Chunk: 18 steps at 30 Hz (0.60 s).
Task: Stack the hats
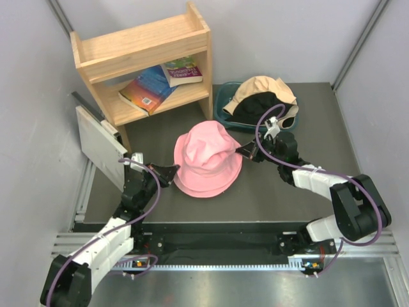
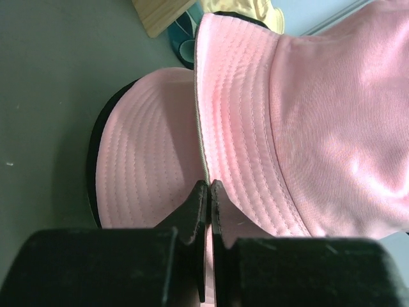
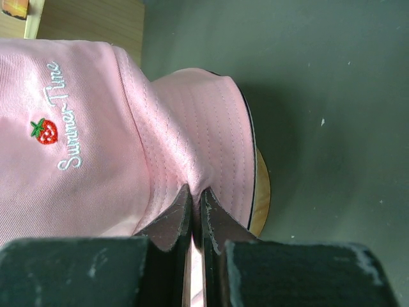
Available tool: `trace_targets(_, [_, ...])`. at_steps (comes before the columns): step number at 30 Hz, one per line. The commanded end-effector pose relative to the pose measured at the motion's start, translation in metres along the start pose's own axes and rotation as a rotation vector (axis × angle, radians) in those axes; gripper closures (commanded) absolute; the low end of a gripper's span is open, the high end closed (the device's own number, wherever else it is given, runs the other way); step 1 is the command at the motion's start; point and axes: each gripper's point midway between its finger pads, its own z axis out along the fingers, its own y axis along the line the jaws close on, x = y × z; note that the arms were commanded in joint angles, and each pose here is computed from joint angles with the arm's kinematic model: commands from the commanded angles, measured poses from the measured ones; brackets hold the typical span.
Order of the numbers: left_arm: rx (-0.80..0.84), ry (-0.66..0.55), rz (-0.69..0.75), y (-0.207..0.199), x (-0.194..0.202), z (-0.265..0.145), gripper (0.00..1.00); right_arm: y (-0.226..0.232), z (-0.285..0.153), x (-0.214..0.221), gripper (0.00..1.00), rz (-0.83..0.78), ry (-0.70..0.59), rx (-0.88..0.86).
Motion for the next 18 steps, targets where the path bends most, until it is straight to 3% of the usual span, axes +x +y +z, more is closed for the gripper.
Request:
trace_targets(1, [0.074,-0.051,-0.017,-0.012,-0.007,-0.001,1.0,0.0,-0.002,-0.008,1.0,-0.035,-0.031,0.028])
trace_targets(5, [0.04,-0.051,-0.031,-0.005,-0.006,-0.001,1.0,-0.003,-0.003,-0.006,1.0,-0.04,-0.026,0.05])
trace_targets(13, [-0.338,0.107,0.015,0.062,0.019,-0.004,1.0,-0.027,-0.012,-0.007,1.0,-0.058,-0.057,0.176])
trace_targets(18, [-0.438,0.227,0.036,0.087,0.043,-0.009,1.0,-0.035,-0.016,0.0,1.0,-0.08,-0.05,0.235])
